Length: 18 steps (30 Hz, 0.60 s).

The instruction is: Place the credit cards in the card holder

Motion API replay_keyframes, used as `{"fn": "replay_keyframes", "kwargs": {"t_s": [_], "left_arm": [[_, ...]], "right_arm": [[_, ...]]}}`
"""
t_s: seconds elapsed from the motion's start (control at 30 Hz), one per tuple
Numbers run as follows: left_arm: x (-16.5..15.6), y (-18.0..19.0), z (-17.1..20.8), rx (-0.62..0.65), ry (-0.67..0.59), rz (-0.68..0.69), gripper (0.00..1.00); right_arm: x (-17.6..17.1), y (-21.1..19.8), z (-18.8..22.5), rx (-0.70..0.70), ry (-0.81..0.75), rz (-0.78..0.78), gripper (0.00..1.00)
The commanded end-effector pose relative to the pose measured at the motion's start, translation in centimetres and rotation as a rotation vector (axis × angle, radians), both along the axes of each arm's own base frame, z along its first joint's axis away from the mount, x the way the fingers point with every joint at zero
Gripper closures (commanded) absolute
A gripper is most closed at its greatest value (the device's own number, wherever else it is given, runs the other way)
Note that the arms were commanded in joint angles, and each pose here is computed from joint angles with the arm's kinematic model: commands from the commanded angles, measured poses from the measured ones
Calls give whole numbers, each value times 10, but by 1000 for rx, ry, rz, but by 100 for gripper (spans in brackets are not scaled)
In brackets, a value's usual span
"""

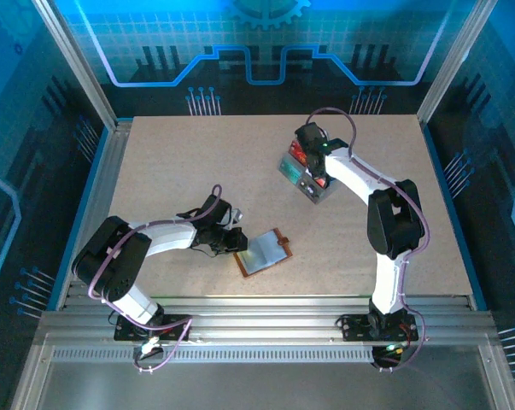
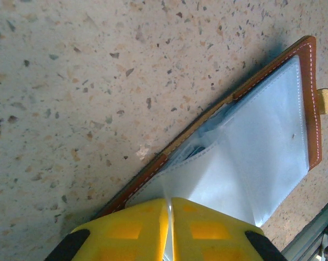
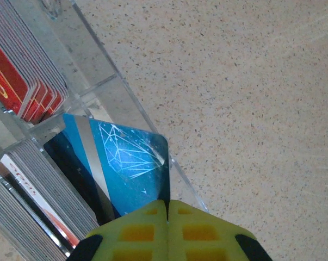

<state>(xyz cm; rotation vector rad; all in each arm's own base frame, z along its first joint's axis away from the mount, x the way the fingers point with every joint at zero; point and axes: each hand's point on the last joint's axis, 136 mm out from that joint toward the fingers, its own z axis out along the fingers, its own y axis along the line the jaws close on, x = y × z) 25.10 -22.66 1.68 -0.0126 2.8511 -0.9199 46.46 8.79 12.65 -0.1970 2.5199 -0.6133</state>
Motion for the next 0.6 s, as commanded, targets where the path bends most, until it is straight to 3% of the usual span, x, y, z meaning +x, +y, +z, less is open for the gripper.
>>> {"fn": "replay_keyframes", "kwargs": {"t_s": [0.0, 0.57], "left_arm": [[-25, 19, -33, 123, 94, -20, 86], [-24, 18, -33, 124, 93, -20, 86]], "right_arm": [[2, -3, 24, 39, -33, -3, 97], [-13, 12, 52, 148, -21, 49, 100]]}}
